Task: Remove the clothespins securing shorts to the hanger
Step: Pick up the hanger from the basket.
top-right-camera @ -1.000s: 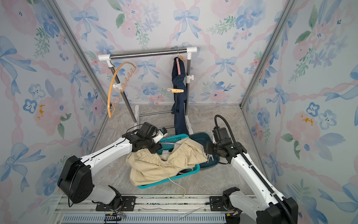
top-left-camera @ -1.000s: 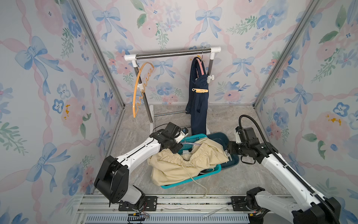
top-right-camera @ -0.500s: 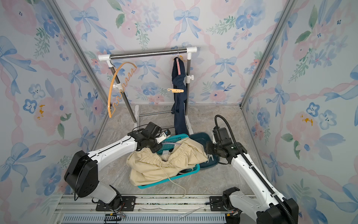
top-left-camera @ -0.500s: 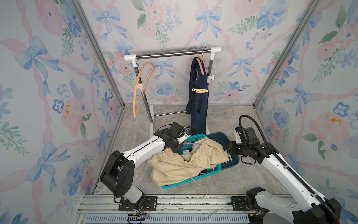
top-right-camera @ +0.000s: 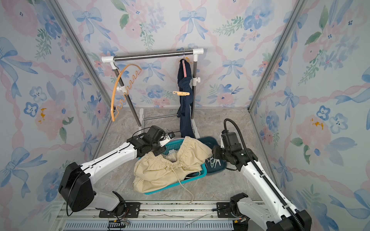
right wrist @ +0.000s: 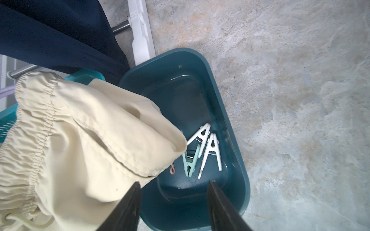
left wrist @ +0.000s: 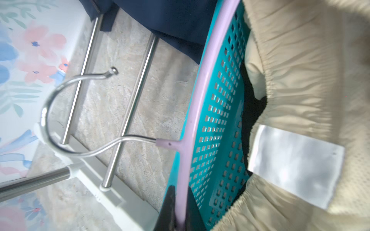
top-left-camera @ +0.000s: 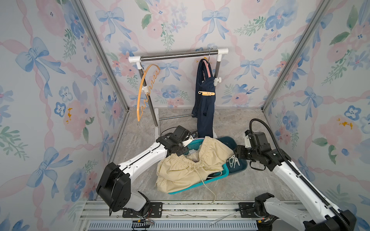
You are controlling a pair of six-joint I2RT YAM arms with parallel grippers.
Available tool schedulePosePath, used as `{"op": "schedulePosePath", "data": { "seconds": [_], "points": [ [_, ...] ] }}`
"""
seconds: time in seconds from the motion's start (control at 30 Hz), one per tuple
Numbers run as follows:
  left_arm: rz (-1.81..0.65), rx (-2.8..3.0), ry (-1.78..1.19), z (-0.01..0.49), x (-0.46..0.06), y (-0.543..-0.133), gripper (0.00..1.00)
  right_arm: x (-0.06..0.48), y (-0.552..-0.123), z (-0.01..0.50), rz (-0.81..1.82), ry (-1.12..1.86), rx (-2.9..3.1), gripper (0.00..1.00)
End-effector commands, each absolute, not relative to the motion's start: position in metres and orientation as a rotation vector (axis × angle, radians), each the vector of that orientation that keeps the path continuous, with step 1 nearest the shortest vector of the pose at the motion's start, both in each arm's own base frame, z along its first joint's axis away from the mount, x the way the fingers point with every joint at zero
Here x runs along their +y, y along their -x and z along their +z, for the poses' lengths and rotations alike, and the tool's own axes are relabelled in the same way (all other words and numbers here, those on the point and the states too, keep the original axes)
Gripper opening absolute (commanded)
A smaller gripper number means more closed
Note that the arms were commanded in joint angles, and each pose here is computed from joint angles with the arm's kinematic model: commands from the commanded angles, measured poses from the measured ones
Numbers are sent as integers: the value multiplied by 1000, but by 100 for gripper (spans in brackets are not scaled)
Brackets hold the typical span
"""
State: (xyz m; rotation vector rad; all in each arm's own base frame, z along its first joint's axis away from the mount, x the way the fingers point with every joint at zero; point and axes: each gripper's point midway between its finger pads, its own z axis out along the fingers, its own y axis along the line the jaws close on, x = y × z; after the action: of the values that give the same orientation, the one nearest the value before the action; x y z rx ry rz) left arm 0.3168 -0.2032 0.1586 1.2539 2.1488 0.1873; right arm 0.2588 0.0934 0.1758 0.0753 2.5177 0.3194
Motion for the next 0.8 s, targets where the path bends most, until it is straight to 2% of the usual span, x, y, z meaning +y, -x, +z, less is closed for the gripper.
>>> {"op": "schedulePosePath", "data": {
  "seconds": [0.0, 0.07, 0.37, 0.77],
  "points": [
    [307, 2045, -1174, 198, -195, -324, 3, 98, -259, 199, 372, -77, 2456, 55],
    [365, 1998, -1152, 215, -190, -321, 0, 101, -257, 207, 389, -64, 2435, 55],
    [644, 1753, -1055, 302, -155, -302, 0, 130, -245, 262, 456, 50, 2290, 55],
    [589, 1403, -906, 448, -140, -273, 0, 166, -239, 322, 514, 200, 2133, 55]
  ]
}}
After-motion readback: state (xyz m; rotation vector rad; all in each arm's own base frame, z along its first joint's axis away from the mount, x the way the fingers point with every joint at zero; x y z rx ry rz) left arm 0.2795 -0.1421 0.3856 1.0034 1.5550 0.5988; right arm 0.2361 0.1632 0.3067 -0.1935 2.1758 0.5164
